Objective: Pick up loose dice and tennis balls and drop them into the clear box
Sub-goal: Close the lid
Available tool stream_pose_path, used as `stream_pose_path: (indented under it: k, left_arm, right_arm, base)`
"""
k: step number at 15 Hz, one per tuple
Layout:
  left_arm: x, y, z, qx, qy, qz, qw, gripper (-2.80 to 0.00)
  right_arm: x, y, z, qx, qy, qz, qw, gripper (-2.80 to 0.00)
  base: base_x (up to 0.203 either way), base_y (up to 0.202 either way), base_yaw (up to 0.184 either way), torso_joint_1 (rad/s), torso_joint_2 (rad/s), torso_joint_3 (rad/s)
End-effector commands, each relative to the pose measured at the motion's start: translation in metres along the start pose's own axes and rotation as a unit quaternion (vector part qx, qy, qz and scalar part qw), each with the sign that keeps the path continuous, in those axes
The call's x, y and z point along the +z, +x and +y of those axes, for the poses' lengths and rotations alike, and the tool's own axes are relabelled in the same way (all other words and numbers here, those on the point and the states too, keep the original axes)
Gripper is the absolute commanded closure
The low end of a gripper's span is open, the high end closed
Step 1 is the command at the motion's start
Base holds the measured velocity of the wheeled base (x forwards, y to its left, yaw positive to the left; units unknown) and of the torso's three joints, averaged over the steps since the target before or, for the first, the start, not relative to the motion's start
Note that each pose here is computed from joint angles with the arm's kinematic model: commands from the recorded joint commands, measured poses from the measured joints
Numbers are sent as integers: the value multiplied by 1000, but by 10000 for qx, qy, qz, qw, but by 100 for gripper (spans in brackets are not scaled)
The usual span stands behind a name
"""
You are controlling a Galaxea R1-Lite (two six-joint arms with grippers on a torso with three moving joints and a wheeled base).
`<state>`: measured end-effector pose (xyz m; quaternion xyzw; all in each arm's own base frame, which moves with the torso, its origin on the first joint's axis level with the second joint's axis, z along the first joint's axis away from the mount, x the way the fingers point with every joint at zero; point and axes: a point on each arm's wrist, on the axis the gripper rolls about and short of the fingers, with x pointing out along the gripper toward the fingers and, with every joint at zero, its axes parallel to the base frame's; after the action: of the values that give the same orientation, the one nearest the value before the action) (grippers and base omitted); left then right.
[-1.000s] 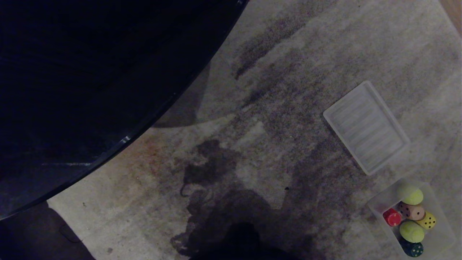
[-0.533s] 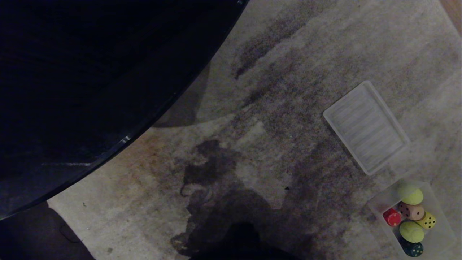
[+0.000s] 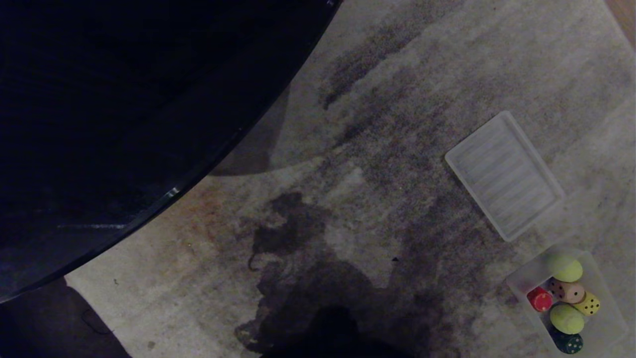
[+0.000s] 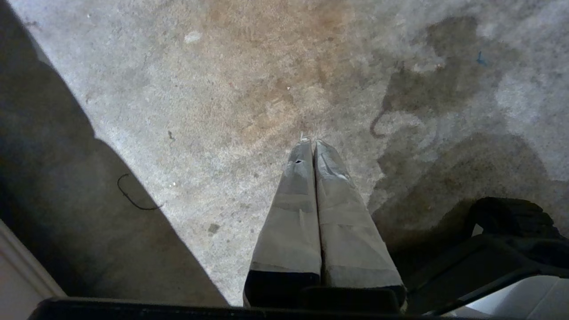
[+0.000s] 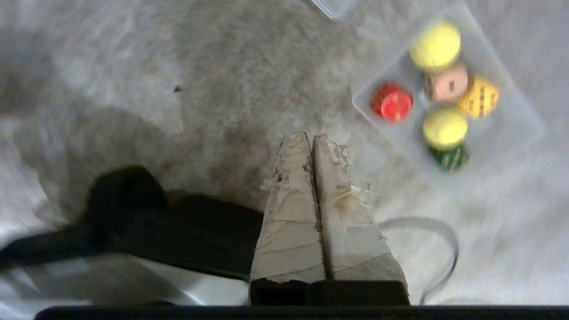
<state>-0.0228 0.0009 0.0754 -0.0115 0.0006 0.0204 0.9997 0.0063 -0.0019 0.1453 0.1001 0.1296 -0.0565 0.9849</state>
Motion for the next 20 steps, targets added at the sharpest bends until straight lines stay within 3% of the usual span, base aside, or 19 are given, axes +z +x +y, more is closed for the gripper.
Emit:
stream_pose_path:
  k: [1,4,7,11,12,16,20]
  left_arm:
    - [0,0,0,3,0,8,10000,0]
    - [0,0,0,3,-1,13,10000,0]
    - [0,0,0,3,0,12,10000,0]
    - [0,0,0,3,0,14,10000,0]
    - [0,0,0,3,-4,14,10000,0]
    - [0,0,0,3,0,14,10000,0]
    - [0,0,0,3,-7,14,10000,0]
  right_arm:
    - [28,56,10,-499,320,1108,9921,0]
    - [42,128,13,-1085,741,1290,9829,0]
    - [40,198,7,-1549,1317,972,9743,0]
    - [42,265,-18,-1976,2098,632,9555,0]
    - [47,277,-26,-2019,2274,492,9514,-280]
    - [43,298,-43,-1813,2550,678,9474,-280]
    - [32,311,-51,-1659,3152,899,9301,-280]
  base:
    - [0,0,0,0,0,0]
    - [0,0,0,0,0,0]
    - [0,0,0,0,0,0]
    - [0,0,0,0,0,0]
    - [0,0,0,0,0,0]
    - [0,0,0,0,0,0]
    - [0,0,0,0,0,0]
